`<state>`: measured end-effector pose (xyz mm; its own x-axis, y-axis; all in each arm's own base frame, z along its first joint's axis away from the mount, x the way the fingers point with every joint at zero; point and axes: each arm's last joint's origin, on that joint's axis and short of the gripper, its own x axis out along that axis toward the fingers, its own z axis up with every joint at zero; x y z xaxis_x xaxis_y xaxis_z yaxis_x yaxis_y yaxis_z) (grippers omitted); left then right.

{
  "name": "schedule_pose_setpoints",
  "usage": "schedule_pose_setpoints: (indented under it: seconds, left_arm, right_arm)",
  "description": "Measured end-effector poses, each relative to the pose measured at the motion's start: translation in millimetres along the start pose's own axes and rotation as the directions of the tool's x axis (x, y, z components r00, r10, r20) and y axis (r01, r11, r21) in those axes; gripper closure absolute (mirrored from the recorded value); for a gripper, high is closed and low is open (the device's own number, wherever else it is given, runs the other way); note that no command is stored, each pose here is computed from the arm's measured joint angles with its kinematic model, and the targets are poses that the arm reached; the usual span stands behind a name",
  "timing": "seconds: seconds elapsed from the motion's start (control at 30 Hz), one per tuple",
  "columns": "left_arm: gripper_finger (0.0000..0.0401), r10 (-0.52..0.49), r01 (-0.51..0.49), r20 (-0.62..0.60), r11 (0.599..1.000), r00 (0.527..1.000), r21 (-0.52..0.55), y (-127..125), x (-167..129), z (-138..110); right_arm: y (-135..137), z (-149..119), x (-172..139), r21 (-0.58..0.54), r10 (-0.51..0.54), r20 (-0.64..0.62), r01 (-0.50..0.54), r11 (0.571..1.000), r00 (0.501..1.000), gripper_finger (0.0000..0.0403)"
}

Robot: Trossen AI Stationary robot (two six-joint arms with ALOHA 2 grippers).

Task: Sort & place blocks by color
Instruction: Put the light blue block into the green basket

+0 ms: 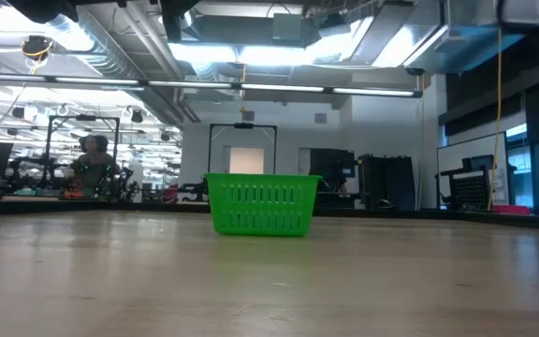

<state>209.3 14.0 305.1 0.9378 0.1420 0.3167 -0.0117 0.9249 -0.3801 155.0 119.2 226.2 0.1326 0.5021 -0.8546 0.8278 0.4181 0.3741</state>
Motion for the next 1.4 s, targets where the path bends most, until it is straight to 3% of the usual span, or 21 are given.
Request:
schedule_pose_setpoints:
  seconds: [0.23,0.4,0.73,1.4]
  left_arm:
    - [0.0235,0.0,0.0,0.0,1.0,1.0,0.0,0,0,0]
    - [0.0235,0.0,0.0,0.0,1.0,1.0,0.0,0,0,0]
    - [0.0235,0.0,0.0,0.0,1.0,1.0,0.0,0,0,0]
    - [0.0235,-0.004,0.004,-0.002,1.0,1.0,0.0,0,0,0]
  right_arm:
    - [-7,-21,17,0.242,-0.089,0.096,0.064,0.968,0.991,0.021]
    - [-6,-22,41,0.249,-0.203,0.091,0.175,0.953,0.975,0.021]
    - [-4,-15,73,0.272,-0.299,0.117,0.259,0.927,0.947,0.021]
    - [0,-12,91,0.246,-0.308,0.117,0.273,0.93,0.944,0.021]
